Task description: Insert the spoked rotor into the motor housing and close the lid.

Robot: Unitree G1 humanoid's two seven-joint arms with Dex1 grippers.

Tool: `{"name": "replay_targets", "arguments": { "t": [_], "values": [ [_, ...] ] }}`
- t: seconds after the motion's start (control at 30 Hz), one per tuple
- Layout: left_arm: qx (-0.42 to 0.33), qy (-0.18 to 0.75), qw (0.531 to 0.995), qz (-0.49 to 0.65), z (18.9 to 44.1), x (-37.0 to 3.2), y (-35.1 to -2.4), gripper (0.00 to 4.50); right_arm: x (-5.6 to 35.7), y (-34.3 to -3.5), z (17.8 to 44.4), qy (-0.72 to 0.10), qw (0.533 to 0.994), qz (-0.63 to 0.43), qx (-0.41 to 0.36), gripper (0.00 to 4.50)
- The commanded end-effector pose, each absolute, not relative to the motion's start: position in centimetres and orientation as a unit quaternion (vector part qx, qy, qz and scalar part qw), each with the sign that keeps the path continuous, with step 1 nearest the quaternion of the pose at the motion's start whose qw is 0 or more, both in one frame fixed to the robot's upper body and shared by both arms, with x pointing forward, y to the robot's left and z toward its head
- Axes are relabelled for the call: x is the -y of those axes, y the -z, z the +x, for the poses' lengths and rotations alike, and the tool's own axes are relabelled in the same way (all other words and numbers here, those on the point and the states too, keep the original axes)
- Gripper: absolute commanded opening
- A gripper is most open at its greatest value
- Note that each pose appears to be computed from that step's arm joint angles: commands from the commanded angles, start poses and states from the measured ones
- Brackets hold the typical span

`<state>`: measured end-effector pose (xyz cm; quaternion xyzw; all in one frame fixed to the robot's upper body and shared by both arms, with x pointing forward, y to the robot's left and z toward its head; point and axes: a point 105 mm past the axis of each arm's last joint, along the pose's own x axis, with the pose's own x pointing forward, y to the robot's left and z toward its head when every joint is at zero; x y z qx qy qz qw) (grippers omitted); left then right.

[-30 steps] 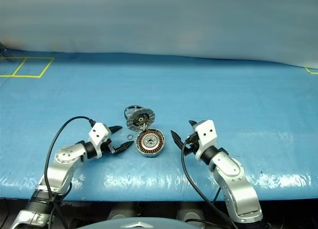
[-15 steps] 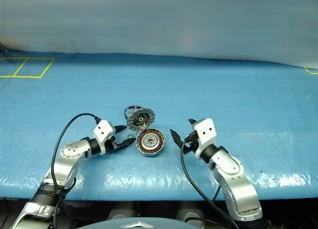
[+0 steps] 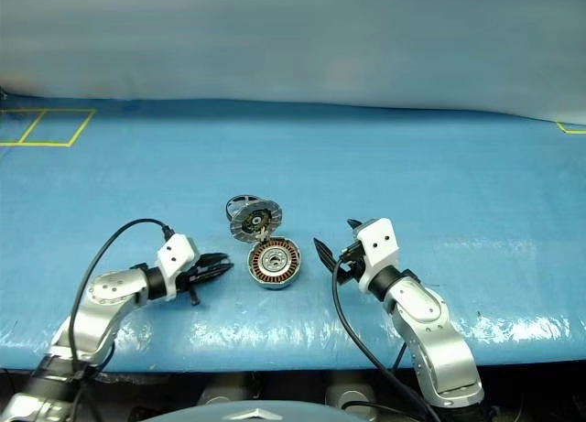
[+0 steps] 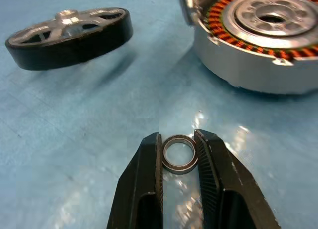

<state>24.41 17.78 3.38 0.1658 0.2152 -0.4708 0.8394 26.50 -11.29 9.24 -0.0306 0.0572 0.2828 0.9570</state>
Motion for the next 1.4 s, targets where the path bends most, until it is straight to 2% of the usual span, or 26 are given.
{"name": "replay_targets", "arguments": {
  "t": [0.03, 0.27, 0.5, 0.7, 0.9, 1.13, 1.4],
  "values": [
    [-0.224, 0.524, 0.811, 0.134, 22.2, -16.2, -4.9, 0.65, 11.0, -10.7, 26.2, -0.298, 0.954, -0.029, -0.023, 4.26],
    [-0.158, 0.572, 0.798, 0.106, 21.4, -12.9, -9.7, 0.65, 10.3, -9.9, 23.8, -0.387, 0.921, -0.048, -0.012, 4.26],
    [-0.111, 0.564, 0.808, 0.127, 22.2, -10.8, -11.3, 0.65, 10.4, -7.2, 22.2, -0.431, 0.899, -0.048, -0.051, 4.26],
    [-0.086, 0.518, 0.841, 0.135, 24.0, -9.3, -10.4, 0.65, 10.0, -5.4, 21.7, -0.441, 0.893, -0.062, -0.055, 4.26],
    [-0.070, 0.491, 0.856, 0.149, 25.1, -8.6, -9.6, 0.65, 9.9, -5.0, 22.0, -0.442, 0.893, -0.066, -0.055, 4.26],
    [-0.066, 0.478, 0.861, 0.164, 26.2, -7.5, -8.5, 0.65, 10.0, -4.9, 22.2, -0.438, 0.894, -0.067, -0.061, 4.26],
    [-0.100, 0.500, 0.848, 0.145, 26.5, -6.4, -7.0, 0.65, 10.0, -5.0, 22.7, -0.429, 0.898, -0.070, -0.063, 4.26]
  ]
}}
